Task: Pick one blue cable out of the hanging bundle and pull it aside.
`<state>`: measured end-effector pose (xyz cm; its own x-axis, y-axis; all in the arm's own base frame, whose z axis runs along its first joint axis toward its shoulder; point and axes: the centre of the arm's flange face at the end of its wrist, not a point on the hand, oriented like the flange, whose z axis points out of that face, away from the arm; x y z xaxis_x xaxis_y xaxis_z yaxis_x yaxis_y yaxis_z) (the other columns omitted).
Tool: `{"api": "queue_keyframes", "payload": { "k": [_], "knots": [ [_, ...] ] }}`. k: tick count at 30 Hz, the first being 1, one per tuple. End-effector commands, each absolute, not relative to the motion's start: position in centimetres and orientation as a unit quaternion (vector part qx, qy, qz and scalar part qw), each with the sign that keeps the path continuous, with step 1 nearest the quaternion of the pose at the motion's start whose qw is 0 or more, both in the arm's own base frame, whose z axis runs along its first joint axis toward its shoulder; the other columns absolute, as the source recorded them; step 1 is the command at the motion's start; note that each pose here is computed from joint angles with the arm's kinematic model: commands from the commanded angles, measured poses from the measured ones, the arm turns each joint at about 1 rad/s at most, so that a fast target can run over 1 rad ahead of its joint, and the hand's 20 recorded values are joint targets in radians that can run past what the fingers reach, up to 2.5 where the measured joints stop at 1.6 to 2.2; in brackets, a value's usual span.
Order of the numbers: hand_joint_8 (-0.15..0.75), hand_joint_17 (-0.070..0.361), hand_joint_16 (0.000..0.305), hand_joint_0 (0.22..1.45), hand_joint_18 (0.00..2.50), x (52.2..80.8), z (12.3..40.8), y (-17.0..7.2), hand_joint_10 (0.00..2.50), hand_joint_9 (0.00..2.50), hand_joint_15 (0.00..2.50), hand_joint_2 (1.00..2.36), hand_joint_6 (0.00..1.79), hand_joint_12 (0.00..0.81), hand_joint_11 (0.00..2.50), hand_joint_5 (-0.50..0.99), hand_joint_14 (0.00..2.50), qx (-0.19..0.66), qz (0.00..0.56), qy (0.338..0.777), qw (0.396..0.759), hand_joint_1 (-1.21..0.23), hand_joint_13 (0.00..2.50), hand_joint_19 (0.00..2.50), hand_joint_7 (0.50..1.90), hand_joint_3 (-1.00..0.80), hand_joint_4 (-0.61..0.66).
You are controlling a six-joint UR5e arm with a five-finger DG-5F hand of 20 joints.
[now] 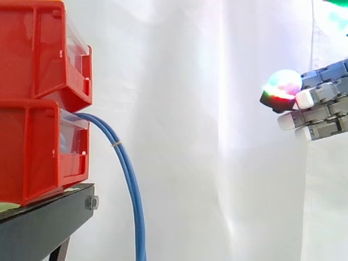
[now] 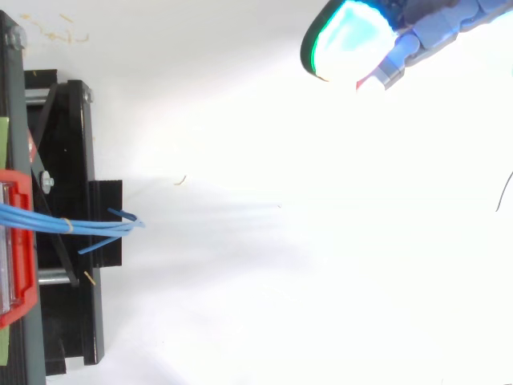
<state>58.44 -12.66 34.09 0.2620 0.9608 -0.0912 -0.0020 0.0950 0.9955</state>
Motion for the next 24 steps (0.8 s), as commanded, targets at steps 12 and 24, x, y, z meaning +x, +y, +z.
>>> {"api": "queue_keyframes", "payload": {
  "k": [12, 24],
  "knots": [
    [0.314, 0.117, 0.052, 0.53, 0.30, 60.3, 31.2, -11.2, 0.01, 0.81, 0.18, 1.00, 0.50, 0.346, 0.28, -0.16, 0.01, 0.542, 0.412, 0.438, 0.587, -0.51, 0.47, 0.29, 0.77, -0.45, 0.30],
    [0.288, 0.117, 0.052, 0.52, 0.27, 62.3, 26.5, -10.9, 0.01, 0.76, 0.18, 1.00, 0.50, 0.349, 0.27, -0.15, 0.01, 0.557, 0.385, 0.417, 0.606, -0.55, 0.41, 0.29, 0.77, -0.47, 0.25]
  ]
}}
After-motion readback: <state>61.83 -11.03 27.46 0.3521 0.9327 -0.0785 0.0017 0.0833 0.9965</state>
